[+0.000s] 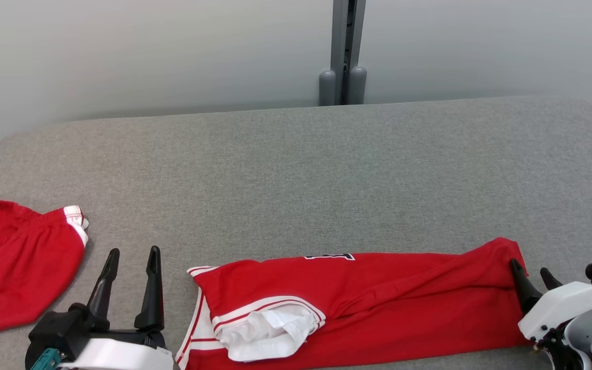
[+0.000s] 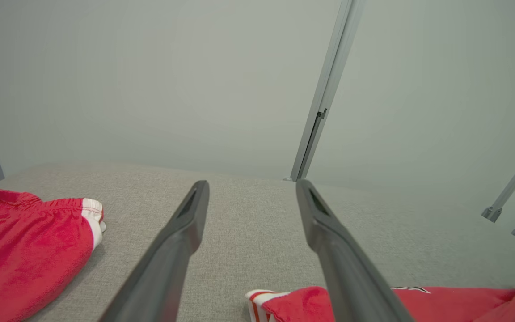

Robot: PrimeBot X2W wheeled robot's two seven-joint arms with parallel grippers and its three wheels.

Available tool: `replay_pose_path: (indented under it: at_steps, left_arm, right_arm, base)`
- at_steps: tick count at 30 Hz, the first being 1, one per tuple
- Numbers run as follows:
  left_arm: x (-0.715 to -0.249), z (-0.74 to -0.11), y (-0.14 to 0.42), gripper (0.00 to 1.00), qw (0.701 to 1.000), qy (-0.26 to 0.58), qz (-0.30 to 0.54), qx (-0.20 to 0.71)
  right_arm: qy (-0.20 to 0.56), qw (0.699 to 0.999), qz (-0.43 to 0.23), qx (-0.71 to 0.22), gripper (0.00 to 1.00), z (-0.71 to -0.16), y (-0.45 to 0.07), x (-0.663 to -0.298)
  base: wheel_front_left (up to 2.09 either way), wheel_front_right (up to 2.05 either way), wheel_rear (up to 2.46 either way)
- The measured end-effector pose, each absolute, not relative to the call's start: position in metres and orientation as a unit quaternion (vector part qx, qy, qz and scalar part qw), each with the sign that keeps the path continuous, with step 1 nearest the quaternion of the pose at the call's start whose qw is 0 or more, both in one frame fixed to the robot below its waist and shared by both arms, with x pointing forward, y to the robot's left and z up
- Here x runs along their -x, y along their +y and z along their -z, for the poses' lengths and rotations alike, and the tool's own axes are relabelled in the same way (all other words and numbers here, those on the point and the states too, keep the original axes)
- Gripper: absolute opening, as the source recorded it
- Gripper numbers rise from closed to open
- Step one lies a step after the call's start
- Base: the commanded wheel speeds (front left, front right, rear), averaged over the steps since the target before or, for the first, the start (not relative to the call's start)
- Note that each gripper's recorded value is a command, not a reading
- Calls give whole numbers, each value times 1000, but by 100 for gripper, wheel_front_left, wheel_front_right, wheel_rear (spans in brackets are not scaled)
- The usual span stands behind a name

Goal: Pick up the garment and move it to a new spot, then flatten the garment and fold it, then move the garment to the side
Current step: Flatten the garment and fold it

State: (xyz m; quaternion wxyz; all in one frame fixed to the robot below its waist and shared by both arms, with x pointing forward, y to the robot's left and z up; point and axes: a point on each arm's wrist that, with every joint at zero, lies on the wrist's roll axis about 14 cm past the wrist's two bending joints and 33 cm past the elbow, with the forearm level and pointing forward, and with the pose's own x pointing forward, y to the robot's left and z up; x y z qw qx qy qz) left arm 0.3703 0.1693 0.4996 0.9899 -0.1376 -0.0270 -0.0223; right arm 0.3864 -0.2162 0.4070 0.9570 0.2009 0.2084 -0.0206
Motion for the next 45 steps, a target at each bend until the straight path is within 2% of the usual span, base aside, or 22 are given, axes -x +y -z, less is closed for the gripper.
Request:
replay_pose_path:
  at_steps: [9,14,15,17,22,28,38,45]
  left_arm:
    - [-368,-491,178,100,990,-18,10,136]
    - [-366,-488,179,100,990,-14,7,137]
    - [-366,-487,179,100,991,-13,6,136]
    - [-366,-486,180,100,991,-12,5,136]
    - [-365,-487,176,100,990,-12,10,139]
    - [-366,-489,175,100,990,-16,11,139]
    - [-365,-493,177,100,990,-23,10,137]
    - [-361,-496,183,100,990,-29,2,136]
  right_arm:
    - [292,928,44,-227,100,-365,-213,-380]
    - [310,919,40,-241,100,-359,-205,-380]
    - [313,917,38,-243,77,-358,-203,-380]
    - [311,917,35,-247,1,-359,-201,-380]
    - [300,919,22,-254,0,-365,-191,-382]
    - [232,937,21,-261,0,-394,-197,-401]
    - [168,954,59,-240,0,-413,-236,-410]
    - [110,971,27,-211,0,-444,-225,-422]
  base:
    - [0,0,0]
    - [0,0,0]
    - [0,0,0]
    - [0,0,0]
    - [0,0,0]
    - [0,0,0]
    - [0,0,0]
    - [0,0,0]
